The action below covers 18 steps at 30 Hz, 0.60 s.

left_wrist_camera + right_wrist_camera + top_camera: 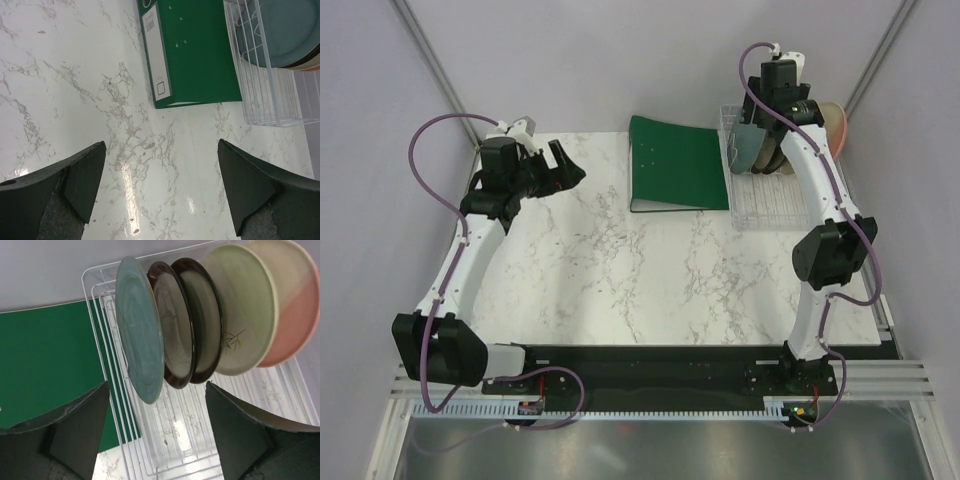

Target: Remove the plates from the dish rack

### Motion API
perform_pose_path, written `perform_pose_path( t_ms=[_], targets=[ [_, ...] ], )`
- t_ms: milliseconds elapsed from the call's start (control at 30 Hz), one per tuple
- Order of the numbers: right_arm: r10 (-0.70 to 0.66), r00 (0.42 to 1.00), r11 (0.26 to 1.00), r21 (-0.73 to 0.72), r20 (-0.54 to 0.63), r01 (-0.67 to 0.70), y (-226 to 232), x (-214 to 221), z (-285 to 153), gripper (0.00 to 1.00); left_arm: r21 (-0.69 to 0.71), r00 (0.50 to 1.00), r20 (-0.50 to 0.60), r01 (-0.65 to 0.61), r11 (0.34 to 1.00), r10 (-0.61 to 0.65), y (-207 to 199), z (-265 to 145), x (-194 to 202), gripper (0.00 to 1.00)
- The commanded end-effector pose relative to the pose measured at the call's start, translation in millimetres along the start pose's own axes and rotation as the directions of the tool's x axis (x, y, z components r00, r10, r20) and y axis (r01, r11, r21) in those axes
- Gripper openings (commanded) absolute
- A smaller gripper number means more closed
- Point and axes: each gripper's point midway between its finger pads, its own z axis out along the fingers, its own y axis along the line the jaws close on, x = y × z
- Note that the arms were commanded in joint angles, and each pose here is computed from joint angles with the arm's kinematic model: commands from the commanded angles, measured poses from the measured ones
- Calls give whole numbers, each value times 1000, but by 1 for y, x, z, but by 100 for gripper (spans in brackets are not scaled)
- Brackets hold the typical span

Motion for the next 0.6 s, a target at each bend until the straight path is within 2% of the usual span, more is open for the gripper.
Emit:
perform_pose_path(
  t_ms=[0, 133, 200, 333, 367, 433, 467, 533, 567],
  targets=[
    [8, 1000, 999, -39, 12, -8, 12, 0, 27, 83, 47, 998, 62, -35, 998, 32, -10, -6, -16, 100],
    [13, 1000, 999, -29, 8, -13, 12, 7, 47, 84, 40, 997, 57, -44, 998, 42, -6, -1, -12, 100],
    [20, 1000, 999, -28, 12, -19, 11, 7, 55, 87, 38, 997, 59, -52, 998, 50, -5, 0, -12, 100],
    [23, 1000, 999, -35, -11, -23, 11, 18, 74, 84, 43, 994, 83, -76, 996, 72, -4, -1, -11, 100],
    [27, 1000, 999, -41, -9, -27, 11, 19, 78, 78, 40, 993, 88, -77, 996, 73, -3, -1, -11, 100],
    [30, 999, 997, -69, -26, -32, 15, 25, 86, 72, 33, 992, 113, -66, 997, 62, -1, -2, -12, 100],
    [36, 999, 996, -82, -29, -38, 16, 27, 90, 62, 33, 992, 111, -63, 997, 59, -1, -2, -11, 100],
    [37, 999, 993, -107, -34, -40, 19, 29, 93, 58, 73, 995, 81, -65, 995, 59, -6, 0, -4, 100],
    [36, 999, 991, -129, -25, -39, 23, 28, 93, 49, 86, 996, 71, -64, 994, 58, -7, 1, -2, 100]
  ],
)
